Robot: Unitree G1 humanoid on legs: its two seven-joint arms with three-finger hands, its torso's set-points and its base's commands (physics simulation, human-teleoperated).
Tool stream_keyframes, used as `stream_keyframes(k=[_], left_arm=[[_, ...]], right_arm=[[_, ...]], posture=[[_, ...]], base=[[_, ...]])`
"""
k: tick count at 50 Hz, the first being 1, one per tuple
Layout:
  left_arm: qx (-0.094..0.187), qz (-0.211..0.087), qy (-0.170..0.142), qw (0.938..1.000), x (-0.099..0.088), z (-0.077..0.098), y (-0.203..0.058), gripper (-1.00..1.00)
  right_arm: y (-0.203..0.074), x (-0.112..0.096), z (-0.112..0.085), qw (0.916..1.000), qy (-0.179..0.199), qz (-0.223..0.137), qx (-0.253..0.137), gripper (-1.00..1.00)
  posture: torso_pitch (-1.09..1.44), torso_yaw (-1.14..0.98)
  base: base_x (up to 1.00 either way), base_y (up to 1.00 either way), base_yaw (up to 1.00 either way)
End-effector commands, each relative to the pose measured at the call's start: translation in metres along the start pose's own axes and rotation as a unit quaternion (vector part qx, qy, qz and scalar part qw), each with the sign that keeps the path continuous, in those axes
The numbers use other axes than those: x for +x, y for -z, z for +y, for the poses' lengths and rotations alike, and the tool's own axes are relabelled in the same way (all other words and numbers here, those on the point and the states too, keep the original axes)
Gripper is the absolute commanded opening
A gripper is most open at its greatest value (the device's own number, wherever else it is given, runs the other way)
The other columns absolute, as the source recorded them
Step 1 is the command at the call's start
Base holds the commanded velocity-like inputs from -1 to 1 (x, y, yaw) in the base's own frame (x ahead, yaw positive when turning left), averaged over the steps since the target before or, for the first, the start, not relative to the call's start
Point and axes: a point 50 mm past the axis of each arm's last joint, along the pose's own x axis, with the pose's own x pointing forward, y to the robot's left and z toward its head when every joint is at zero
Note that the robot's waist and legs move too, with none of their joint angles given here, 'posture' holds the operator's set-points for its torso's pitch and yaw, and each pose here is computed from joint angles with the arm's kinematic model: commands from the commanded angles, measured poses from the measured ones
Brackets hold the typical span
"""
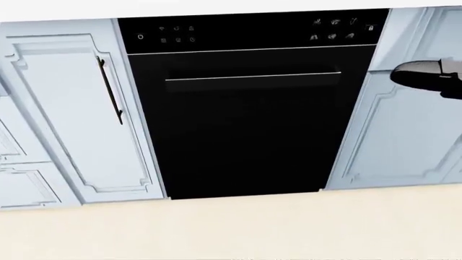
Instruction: Press the button to open the lid of the electric kettle.
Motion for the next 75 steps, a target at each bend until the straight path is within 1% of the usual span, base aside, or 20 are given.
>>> stream_keyframes(k=[1,9,35,50,75], left_arm=[[0.005,-0.035,-0.005,0.9994,-0.001,0.0017,-0.012,1.0],[0.009,-0.035,-0.005,0.9993,-0.0009,0.0025,-0.012,1.0],[0.006,-0.031,-0.004,0.9995,-0.0003,0.0021,-0.01,1.0],[0.0,-0.029,-0.005,0.9996,-0.0007,0.0037,-0.0109,1.0],[0.002,-0.029,-0.005,0.9996,-0.0009,0.0036,-0.0108,1.0]], right_arm=[[-0.0204,-0.0007,0.0011,0.9985,-0.004,-0.054,-0.013,1.0],[-0.0199,-0.0019,0.0011,0.9984,-0.01,-0.052,-0.016,1.0],[-0.0207,-0.0017,0.0002,0.9982,-0.014,-0.053,-0.025,1.0],[-0.0217,-0.0022,0.0005,0.9984,-0.015,-0.05,-0.021,1.0],[-0.0217,-0.0024,0.0009,0.9983,-0.02,-0.05,-0.022,1.0]], posture=[[0.0,0.0],[0.0,0.0],[0.0,0.0],[0.0,0.0],[0.0,0.0]], base=[[0.0,0.0,0.0],[0.01,0.0,0.0],[0.03,0.0,0.0],[0.07,0.03,0.0],[0.08,0.15,0.0]])
